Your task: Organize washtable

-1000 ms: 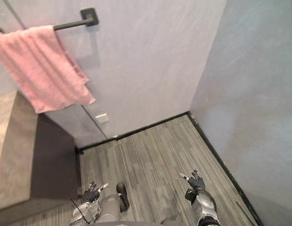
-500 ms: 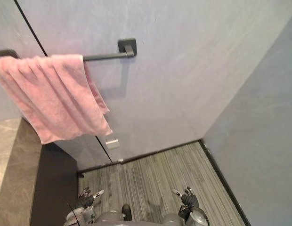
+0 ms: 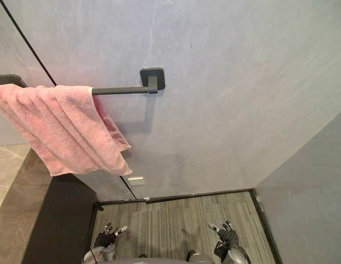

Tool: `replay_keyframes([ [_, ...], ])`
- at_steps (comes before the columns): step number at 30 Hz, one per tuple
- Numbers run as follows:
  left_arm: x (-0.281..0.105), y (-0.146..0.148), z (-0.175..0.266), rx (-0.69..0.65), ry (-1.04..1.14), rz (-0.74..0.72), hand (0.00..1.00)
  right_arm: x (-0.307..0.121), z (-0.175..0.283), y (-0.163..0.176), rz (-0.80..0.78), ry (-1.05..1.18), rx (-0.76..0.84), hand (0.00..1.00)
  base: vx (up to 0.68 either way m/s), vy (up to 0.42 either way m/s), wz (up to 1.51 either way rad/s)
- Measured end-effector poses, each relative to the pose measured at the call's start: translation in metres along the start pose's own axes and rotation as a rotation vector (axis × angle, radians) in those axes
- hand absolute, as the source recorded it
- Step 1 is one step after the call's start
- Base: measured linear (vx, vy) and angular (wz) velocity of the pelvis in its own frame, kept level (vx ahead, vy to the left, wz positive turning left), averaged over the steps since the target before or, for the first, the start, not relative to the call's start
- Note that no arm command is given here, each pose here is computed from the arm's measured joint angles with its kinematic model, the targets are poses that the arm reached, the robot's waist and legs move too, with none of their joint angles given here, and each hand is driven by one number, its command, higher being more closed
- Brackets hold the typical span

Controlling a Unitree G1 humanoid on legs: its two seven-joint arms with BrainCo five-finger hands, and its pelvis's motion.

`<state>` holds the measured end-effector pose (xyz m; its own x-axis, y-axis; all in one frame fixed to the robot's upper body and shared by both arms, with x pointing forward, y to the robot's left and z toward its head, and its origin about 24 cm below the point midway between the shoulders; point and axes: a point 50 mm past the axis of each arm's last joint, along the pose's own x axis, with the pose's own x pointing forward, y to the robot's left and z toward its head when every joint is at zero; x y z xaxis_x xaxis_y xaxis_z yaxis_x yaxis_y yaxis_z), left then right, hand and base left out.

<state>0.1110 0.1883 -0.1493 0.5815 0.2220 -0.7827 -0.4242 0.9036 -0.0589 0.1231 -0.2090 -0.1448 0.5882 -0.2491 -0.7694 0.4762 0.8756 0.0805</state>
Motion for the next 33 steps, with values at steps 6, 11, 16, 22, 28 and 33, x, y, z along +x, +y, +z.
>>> replay_keyframes([
  [6, 0.002, 0.005, 0.052, -0.043, -0.216, 0.018, 0.00, -0.001, 0.007, 0.006, 0.035, -0.040, -0.040, 0.00, -0.01, 0.018, 0.01],
  [11, -0.012, 0.019, 0.127, -0.054, -0.544, 0.062, 0.00, -0.001, 0.007, 0.004, 0.035, -0.043, -0.066, 0.00, -0.04, 0.012, 0.02],
  [16, -0.032, 0.030, 0.175, -0.069, -0.764, 0.090, 0.00, -0.001, 0.018, 0.001, 0.041, -0.087, -0.110, 0.00, 0.01, 0.000, 0.04],
  [22, -0.064, 0.033, 0.226, 0.017, -1.005, 0.038, 0.00, 0.001, 0.025, -0.004, 0.041, -0.103, -0.145, 0.00, 0.01, 0.002, 0.07],
  [28, -0.081, 0.031, 0.251, 0.069, -1.125, -0.036, 0.00, 0.002, 0.029, -0.001, 0.075, -0.109, -0.191, 0.00, -0.03, 0.013, -0.12],
  [33, -0.089, 0.037, 0.270, 0.089, -1.178, -0.061, 0.00, 0.000, 0.025, -0.004, 0.088, -0.096, -0.218, 0.00, -0.06, 0.002, -0.04],
])
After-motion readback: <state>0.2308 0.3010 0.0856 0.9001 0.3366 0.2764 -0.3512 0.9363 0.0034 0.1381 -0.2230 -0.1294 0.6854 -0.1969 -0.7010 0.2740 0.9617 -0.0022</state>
